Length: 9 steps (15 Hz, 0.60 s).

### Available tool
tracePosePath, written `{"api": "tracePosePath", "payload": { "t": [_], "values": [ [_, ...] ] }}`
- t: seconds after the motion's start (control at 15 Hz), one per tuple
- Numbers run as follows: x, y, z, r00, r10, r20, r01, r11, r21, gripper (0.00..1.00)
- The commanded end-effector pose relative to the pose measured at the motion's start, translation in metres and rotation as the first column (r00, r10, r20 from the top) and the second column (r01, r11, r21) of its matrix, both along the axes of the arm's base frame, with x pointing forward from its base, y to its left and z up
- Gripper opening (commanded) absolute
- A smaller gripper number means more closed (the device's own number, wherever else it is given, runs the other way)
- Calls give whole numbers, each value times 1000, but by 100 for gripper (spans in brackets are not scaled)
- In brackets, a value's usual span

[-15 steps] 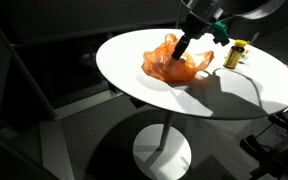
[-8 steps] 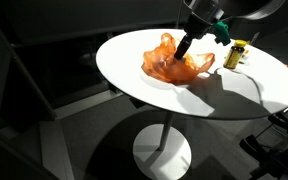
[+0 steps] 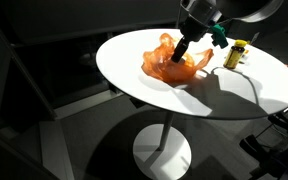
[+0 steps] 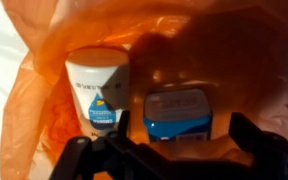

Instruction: Remove the blue box from the plastic bag

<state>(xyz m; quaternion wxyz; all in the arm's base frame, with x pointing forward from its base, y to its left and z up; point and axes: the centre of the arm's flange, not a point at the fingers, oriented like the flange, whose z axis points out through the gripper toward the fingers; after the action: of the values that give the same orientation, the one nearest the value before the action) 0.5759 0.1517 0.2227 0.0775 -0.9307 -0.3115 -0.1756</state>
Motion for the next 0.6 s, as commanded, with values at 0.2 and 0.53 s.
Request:
{"api": "tracePosePath", "payload": {
  "t": [0.2, 0.53],
  "values": [
    [11, -3, 3, 999, 28, 27, -28, 1000, 10, 58],
    [8, -12, 28, 1000, 2, 6, -2, 1000, -3, 41]
  ]
}}
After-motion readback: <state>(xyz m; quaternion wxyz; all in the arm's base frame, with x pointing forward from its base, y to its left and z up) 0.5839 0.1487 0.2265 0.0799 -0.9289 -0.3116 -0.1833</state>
